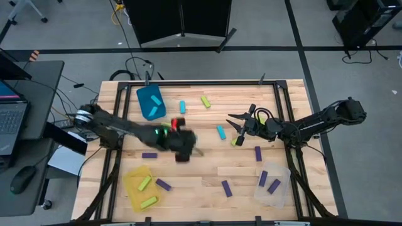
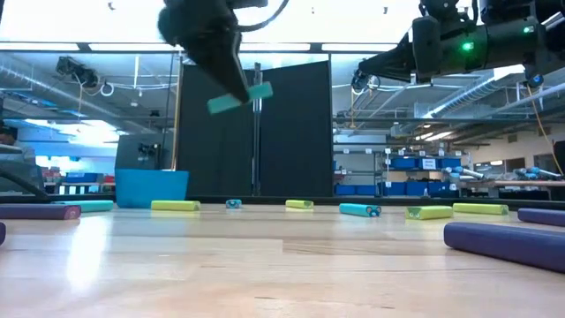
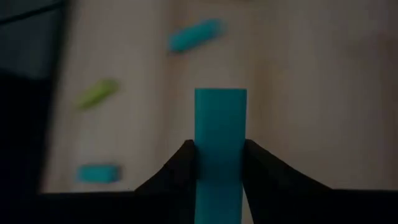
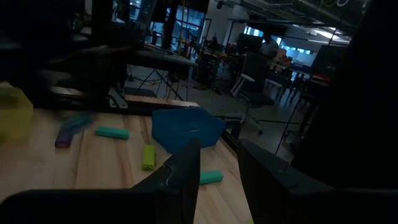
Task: Sort blocks
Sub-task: Put the blue block into the blue bin
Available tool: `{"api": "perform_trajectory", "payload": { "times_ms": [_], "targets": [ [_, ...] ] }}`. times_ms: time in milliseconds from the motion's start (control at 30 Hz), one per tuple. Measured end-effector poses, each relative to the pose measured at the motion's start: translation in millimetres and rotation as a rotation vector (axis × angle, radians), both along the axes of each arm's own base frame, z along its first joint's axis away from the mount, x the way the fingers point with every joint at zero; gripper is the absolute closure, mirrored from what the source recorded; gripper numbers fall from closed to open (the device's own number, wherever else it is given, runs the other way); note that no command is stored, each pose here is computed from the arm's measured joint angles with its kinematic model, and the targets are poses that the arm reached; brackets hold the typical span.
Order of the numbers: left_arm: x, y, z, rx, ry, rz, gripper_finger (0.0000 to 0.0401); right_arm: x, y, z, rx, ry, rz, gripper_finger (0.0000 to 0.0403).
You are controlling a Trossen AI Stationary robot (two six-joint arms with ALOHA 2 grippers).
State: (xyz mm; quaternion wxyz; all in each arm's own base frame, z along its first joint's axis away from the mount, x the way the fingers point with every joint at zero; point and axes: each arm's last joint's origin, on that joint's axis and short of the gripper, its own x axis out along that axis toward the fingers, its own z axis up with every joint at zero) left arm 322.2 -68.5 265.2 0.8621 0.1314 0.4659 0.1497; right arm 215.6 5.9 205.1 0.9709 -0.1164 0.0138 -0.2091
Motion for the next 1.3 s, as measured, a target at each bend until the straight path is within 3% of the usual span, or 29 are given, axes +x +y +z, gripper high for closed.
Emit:
{"api": "perform_trajectory", "payload": {
  "times_ms": [233, 400, 567, 867, 1033, 1300],
  "targets": [
    [-25, 72, 16, 0.000, -0.090, 0.317, 0.0301, 0, 1, 0, 0.000, 0.001, 0.013, 0.0283],
    [-49, 127, 2, -0.032, -0.031, 0.576, 0.0301, 0, 5, 0, -0.001, 0.002, 0.032, 0.0283],
    [-73, 166, -13, -0.085, -0.002, 0.723, 0.0301, 0, 8, 0, -0.004, 0.003, 0.045, 0.0283],
    [-107, 213, -33, -0.129, 0.052, 0.888, 0.0301, 0, 12, 0, -0.001, -0.001, 0.074, 0.0283],
    [-122, 224, -44, -0.163, 0.090, 0.942, 0.0296, -1, 14, 0, 0.003, -0.002, 0.083, 0.0283],
    [-122, 225, -45, -0.142, 0.094, 0.922, 0.0184, -1, 14, 0, 0.011, -0.005, 0.083, 0.0283]
  ]
}}
